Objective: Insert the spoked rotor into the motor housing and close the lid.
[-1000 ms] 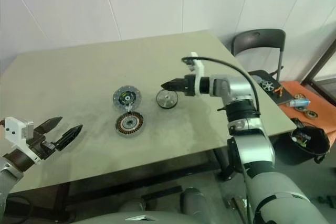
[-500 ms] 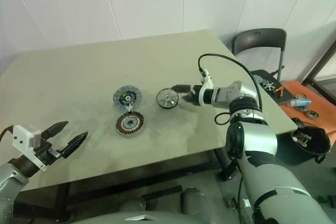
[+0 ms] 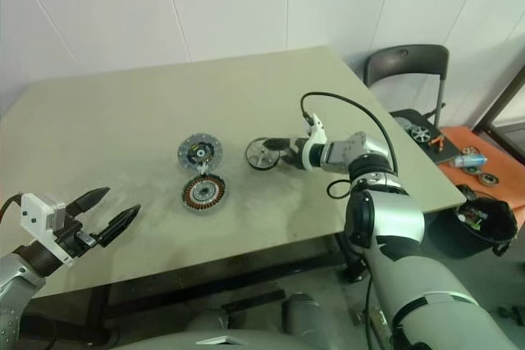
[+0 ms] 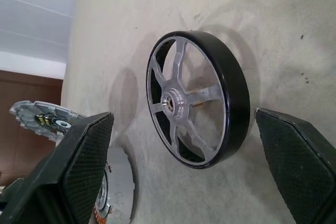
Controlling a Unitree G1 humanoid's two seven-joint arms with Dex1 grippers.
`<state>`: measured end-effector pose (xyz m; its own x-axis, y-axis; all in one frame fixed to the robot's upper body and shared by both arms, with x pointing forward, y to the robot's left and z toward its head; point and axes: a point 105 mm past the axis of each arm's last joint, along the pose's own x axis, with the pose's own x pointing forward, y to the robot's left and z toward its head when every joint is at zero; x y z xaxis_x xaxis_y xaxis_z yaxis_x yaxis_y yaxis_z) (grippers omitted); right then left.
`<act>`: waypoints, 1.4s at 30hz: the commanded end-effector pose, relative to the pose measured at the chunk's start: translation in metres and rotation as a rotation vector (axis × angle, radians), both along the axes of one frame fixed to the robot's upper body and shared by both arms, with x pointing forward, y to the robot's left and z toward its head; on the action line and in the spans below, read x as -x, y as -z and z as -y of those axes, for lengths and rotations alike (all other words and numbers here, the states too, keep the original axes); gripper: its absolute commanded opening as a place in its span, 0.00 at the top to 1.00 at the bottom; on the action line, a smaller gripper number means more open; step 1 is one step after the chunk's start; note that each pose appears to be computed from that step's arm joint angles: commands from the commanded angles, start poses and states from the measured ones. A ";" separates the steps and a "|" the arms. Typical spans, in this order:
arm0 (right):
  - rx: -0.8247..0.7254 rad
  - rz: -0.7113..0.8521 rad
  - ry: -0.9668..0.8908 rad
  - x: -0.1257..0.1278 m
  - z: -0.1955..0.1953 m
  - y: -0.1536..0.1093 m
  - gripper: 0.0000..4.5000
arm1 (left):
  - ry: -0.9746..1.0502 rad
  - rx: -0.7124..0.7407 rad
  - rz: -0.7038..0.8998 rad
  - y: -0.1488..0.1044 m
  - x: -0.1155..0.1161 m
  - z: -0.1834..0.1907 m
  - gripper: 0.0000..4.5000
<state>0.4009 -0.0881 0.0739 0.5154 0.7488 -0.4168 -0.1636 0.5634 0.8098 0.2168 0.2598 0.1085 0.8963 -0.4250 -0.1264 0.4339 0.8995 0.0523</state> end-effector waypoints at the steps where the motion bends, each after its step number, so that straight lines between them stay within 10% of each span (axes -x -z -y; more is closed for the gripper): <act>1: -0.011 0.024 -0.012 -0.002 -0.007 -0.007 0.00 | 0.032 -0.012 0.043 -0.013 -0.003 0.007 0.00; 7: -0.038 -0.006 0.012 0.000 -0.014 0.002 0.13 | 0.022 -0.016 0.045 -0.012 -0.003 0.005 0.00; 17: -0.152 -0.039 0.112 -0.005 -0.013 0.001 0.90 | 0.009 -0.025 0.046 -0.010 -0.004 0.001 0.00; 42: -0.306 -0.078 -0.395 0.069 -0.045 -0.057 0.91 | 0.004 -0.028 0.054 -0.009 -0.005 -0.004 0.00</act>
<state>0.3342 -0.0545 0.1114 0.1717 0.9545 -0.2438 -0.1813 0.2739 0.9445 0.2216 0.2621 0.1092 0.8983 -0.4247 -0.1127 0.4331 0.8991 0.0640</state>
